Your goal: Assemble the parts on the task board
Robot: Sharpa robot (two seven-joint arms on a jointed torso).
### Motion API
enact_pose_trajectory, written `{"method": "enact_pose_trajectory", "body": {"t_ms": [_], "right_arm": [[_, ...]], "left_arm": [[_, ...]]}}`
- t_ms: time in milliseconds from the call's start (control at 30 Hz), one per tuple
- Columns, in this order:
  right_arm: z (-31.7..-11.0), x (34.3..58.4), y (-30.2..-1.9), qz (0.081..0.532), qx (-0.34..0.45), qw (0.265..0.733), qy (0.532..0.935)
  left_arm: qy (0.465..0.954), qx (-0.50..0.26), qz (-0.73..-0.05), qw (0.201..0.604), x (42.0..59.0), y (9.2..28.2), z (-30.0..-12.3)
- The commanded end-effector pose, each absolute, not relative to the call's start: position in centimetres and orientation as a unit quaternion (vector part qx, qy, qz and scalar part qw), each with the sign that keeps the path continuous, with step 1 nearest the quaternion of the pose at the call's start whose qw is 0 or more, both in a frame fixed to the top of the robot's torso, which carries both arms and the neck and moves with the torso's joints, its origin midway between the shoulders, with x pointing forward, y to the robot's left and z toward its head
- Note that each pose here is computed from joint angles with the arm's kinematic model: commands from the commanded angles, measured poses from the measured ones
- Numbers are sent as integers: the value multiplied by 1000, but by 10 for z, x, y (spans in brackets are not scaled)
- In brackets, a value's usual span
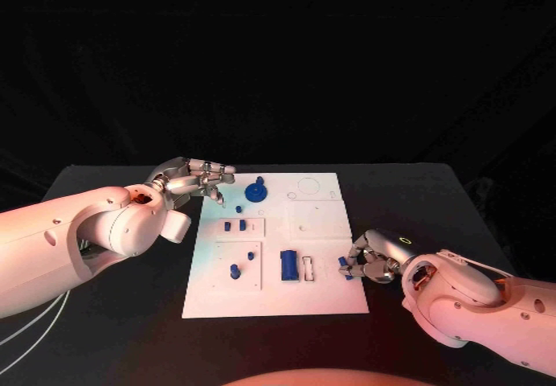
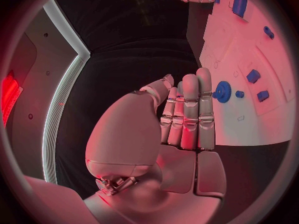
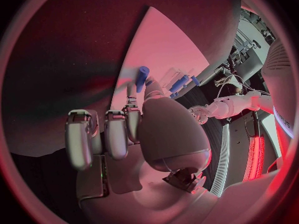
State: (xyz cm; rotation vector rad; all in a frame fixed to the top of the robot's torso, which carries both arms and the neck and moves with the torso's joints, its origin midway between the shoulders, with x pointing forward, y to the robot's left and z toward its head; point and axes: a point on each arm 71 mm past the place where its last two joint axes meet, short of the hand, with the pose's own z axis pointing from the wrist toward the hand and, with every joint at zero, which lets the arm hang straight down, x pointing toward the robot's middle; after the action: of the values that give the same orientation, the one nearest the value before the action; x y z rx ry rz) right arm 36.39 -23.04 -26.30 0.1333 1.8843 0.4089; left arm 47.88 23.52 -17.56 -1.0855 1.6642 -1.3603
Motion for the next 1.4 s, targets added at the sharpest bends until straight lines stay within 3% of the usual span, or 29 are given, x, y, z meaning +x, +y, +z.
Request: {"method": "enact_pose_trajectory", "body": {"t_ms": [33,367,833,1100,1400], "right_arm": [[-269,362,-229,159,41,561,812],[-284,360,-220,129,-25,541,830],[-286,359,-212,108,-57,552,825],[-281,357,-213,119,-16,562,819],[-266,357,-210,179,79,556,808]], "left_arm": [[645,-416,-536,351,478,233,-175],[647,-416,-536,349,477,233,-175],[648,-416,-535,347,477,232,-175],[648,-416,-534,348,477,233,-175],[648,-417,-533,349,477,234,-175]]}}
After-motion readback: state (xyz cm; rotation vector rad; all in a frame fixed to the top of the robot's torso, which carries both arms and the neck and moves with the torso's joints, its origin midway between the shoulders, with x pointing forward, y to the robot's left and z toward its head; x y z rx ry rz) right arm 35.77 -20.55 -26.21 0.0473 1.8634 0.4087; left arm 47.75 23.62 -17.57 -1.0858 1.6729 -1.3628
